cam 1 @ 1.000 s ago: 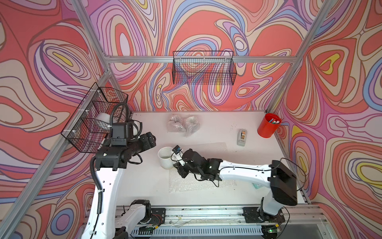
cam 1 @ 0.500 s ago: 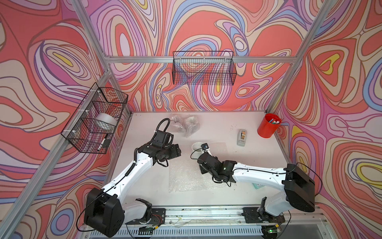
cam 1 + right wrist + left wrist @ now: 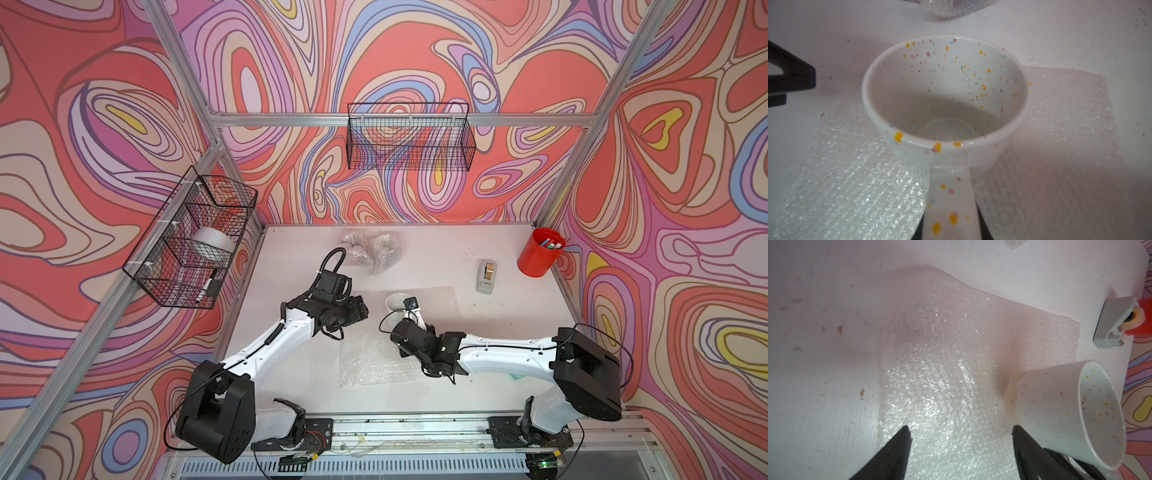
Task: Wrap mugs in bubble wrap
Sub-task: Place the mug on the bubble wrap.
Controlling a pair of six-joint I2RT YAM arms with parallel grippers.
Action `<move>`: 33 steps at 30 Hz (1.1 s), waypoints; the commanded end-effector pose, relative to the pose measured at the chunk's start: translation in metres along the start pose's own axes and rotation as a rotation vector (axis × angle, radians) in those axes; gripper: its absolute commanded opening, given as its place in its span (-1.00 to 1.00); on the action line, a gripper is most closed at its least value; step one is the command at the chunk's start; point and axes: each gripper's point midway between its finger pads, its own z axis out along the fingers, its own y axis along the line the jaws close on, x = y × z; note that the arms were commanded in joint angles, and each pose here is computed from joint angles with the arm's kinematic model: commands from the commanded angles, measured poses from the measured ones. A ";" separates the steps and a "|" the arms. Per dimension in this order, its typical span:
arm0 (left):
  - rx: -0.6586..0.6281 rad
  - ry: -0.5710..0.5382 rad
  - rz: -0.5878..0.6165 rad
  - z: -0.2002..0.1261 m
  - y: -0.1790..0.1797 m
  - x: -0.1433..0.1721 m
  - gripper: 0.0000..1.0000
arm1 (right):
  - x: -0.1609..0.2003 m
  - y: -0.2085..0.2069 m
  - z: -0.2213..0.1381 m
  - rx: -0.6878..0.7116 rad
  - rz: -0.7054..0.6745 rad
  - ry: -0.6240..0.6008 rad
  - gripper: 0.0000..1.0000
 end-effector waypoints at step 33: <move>0.004 0.092 -0.031 0.066 0.008 0.021 0.50 | -0.016 -0.026 -0.060 -0.068 0.141 -0.028 0.32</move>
